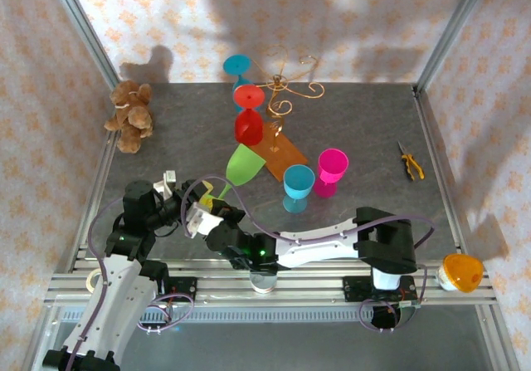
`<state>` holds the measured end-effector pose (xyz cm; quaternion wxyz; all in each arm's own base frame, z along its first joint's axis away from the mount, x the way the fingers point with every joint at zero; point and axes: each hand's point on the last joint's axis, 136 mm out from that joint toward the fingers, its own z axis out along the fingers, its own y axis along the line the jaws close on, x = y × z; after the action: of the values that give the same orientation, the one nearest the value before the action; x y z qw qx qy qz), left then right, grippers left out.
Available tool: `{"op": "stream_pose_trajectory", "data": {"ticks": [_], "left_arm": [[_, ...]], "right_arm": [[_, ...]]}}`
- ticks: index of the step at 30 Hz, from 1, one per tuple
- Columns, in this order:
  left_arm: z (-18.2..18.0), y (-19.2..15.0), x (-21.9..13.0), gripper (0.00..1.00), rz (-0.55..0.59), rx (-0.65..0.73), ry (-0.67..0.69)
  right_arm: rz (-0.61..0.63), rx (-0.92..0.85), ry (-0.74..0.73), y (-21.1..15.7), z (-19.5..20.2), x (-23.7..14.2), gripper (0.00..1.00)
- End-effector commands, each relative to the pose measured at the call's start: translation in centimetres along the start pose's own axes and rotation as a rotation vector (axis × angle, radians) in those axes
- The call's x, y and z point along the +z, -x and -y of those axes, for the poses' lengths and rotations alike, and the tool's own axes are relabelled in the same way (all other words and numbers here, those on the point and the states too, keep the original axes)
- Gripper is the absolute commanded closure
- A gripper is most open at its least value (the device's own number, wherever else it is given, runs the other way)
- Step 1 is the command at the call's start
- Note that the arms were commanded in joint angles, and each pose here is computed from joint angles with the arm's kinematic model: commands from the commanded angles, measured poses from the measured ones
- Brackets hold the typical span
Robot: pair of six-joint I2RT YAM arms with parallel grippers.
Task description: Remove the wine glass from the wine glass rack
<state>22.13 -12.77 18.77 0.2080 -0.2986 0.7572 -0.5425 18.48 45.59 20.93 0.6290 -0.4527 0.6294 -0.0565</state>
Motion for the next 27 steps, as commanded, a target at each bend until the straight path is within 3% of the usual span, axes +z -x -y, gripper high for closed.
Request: {"op": "stream_pose_trajectory", "data": {"ticks": [1,16,27], "left_arm": [[0.6,-0.1,0.0,0.49,-0.006,0.015,-0.036],[-0.7,0.1,0.2,0.67,0.009,0.005,-0.017],[-0.7,0.4,0.4,0.75,0.020,0.006,-0.020]], "right_arm": [[0.041,0.074,-0.056,2.2,1.2,0.1,1.00],[0.070,0.123,-0.031,3.2,1.7,-0.4,1.00],[0.106,0.154,-0.012,4.5,2.2,-0.8,1.00]]}}
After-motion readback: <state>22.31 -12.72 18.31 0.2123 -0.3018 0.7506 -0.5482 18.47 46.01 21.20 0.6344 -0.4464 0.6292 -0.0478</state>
